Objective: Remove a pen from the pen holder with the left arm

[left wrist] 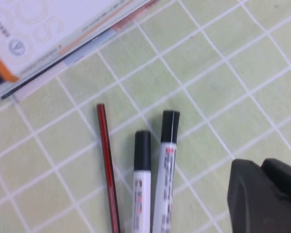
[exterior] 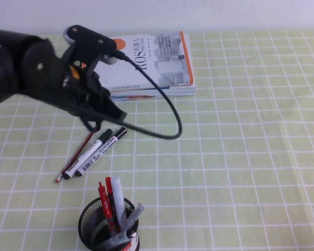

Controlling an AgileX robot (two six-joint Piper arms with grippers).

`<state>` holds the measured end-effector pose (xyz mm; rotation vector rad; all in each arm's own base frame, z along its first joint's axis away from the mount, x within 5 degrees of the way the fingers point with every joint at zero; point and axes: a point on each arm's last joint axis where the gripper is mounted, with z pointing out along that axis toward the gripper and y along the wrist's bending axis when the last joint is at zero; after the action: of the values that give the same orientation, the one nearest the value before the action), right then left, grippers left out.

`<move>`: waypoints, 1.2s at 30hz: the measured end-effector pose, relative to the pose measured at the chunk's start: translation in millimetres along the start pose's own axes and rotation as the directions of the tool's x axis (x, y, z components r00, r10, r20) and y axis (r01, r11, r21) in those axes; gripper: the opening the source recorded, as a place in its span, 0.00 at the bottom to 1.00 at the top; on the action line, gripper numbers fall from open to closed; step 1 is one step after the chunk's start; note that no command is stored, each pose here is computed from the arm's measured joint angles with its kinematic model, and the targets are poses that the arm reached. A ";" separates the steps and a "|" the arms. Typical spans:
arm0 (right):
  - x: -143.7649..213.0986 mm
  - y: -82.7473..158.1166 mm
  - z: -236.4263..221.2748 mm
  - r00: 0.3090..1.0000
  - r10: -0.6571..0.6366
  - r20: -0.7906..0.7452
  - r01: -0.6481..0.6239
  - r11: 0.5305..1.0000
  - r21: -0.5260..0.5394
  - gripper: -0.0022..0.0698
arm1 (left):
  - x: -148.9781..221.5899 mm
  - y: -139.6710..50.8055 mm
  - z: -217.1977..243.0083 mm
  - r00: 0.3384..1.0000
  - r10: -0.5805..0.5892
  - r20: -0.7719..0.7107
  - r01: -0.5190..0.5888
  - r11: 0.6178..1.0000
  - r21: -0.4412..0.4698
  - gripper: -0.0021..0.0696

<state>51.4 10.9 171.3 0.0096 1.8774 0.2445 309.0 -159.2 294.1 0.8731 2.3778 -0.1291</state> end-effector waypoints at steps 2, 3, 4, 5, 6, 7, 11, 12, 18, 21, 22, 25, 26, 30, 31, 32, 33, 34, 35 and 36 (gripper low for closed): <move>0.0 0.0 0.0 1.000 0.000 0.000 0.000 1.000 0.000 0.01 | 14.7 -4.1 -25.9 0.999 -0.006 0.043 0.007 1.000 -0.009 0.04; 0.0 0.0 0.0 1.000 0.000 0.000 0.000 1.000 0.000 0.01 | 23.5 -6.3 -31.9 0.999 -0.007 0.049 0.008 1.000 -0.011 0.03; 0.0 0.0 0.0 1.000 0.000 0.000 0.000 1.000 0.000 0.01 | 32.0 -8.5 -41.2 0.998 -0.014 0.068 0.015 1.000 -0.015 0.03; 0.0 0.0 0.0 1.000 0.000 0.000 0.000 1.000 0.000 0.01 | 40.7 -10.6 -49.7 0.996 -0.019 0.089 0.021 1.000 -0.019 0.03; 0.0 0.0 0.0 1.000 0.000 0.000 0.000 1.000 0.000 0.01 | 47.5 -12.3 -56.2 0.994 -0.027 0.110 0.029 0.999 -0.023 0.03; 0.0 0.0 0.0 1.000 0.000 0.000 0.000 1.000 0.000 0.01 | 56.5 -14.5 -63.6 0.990 -0.035 0.133 0.039 0.999 -0.027 0.03; 0.0 0.0 0.0 1.000 0.000 0.000 0.000 1.000 0.000 0.01 | 90.7 -22.7 -82.0 0.975 -0.082 0.204 0.090 0.995 -0.032 0.03; 0.0 0.0 0.0 1.000 0.000 0.000 0.000 1.000 0.000 0.01 | 99.2 -24.7 -84.5 0.971 -0.097 0.217 0.106 0.994 -0.031 0.03; 0.0 0.0 0.0 1.000 0.000 0.000 0.000 1.000 0.000 0.01 | 137.5 -34.6 -96.6 0.930 -0.166 0.329 0.180 0.984 -0.011 0.03; 0.0 0.0 0.0 1.000 0.000 0.000 0.000 1.000 0.000 0.01 | 152.9 -38.6 -102.9 0.907 -0.192 0.375 0.207 0.978 0.001 0.03; 0.0 0.0 0.0 1.000 0.000 0.000 0.000 1.000 0.000 0.01 | 156.8 -39.5 -103.9 0.904 -0.191 0.382 0.207 0.978 0.001 0.03; 0.0 0.0 0.0 1.000 0.000 0.000 0.000 1.000 0.000 0.01 | 163.9 -40.9 -103.7 0.905 -0.188 0.383 0.204 0.979 -0.002 0.03; 0.0 0.0 0.0 1.000 0.000 0.000 0.000 1.000 0.000 0.01 | 164.6 -40.8 -103.5 0.906 -0.182 0.382 0.199 0.980 -0.007 0.03; 0.0 0.0 0.0 1.000 0.000 0.000 0.000 1.000 0.000 0.01 | 165.7 -40.5 -103.1 0.910 -0.168 0.379 0.189 0.982 -0.018 0.03; 0.0 0.0 0.0 1.000 0.000 0.000 0.000 1.000 0.000 0.01 | 165.7 -40.4 -103.1 0.910 -0.166 0.379 0.188 0.982 -0.020 0.03; 0.0 0.0 0.0 1.000 0.000 0.000 0.000 1.000 0.000 0.01 | 165.7 -40.2 -103.1 0.911 -0.162 0.379 0.184 0.983 -0.023 0.03; 0.0 0.0 0.0 1.000 0.000 0.000 0.000 1.000 0.000 0.01 | 165.8 -40.2 -103.5 0.911 -0.160 0.381 0.183 0.983 -0.025 0.03; 0.0 0.0 0.0 1.000 0.000 0.000 0.000 1.000 0.000 0.01 | 165.9 -40.0 -103.5 0.911 -0.156 0.381 0.180 0.983 -0.028 0.03; 0.0 0.0 0.0 1.000 0.000 0.000 0.000 1.000 0.000 0.01 | 166.1 -40.0 -103.4 0.910 -0.154 0.384 0.179 0.983 -0.029 0.03; 0.0 0.0 0.0 1.000 0.000 0.000 0.000 1.000 0.000 0.01 | 166.1 -39.8 -103.5 0.907 -0.147 0.394 0.174 0.984 -0.035 0.03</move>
<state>51.4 10.9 171.3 0.0096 1.8774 0.2445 131.8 -68.0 280.4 0.5550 2.0590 -0.2600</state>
